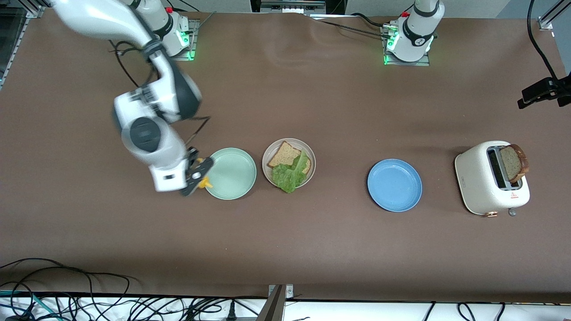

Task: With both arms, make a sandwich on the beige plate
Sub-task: 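Carry the yellow bottle with the right gripper over the beige plate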

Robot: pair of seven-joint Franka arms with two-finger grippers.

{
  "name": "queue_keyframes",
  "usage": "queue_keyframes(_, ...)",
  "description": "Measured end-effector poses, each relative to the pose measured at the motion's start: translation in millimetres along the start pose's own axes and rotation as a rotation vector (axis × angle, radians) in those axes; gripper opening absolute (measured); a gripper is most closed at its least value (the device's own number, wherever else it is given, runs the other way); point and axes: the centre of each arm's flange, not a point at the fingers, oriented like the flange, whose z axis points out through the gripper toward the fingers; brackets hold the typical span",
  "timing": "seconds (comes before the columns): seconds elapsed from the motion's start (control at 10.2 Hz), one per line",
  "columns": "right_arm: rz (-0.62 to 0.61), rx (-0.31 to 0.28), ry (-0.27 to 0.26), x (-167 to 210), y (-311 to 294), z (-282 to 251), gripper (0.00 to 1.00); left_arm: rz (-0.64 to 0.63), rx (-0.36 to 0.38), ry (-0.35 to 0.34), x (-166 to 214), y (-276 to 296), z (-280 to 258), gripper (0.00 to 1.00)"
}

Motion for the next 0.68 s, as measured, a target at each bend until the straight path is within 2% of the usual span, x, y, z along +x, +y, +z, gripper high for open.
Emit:
queue_keyframes(0.2,-0.022,-0.127,-0.095,20,-45,-5,0.04,0.003,0.0,0.0,0,1,0,1.0)
queue_keyframes(0.49,-0.066,-0.273,-0.217,56,-92,-1,0.04,0.003,0.0,-0.001,0,2,0,1.0)
queue_keyframes(0.68,-0.088,-0.335,-0.241,79,-121,10,0.04,0.004,0.0,-0.001,0,2,0,1.0)
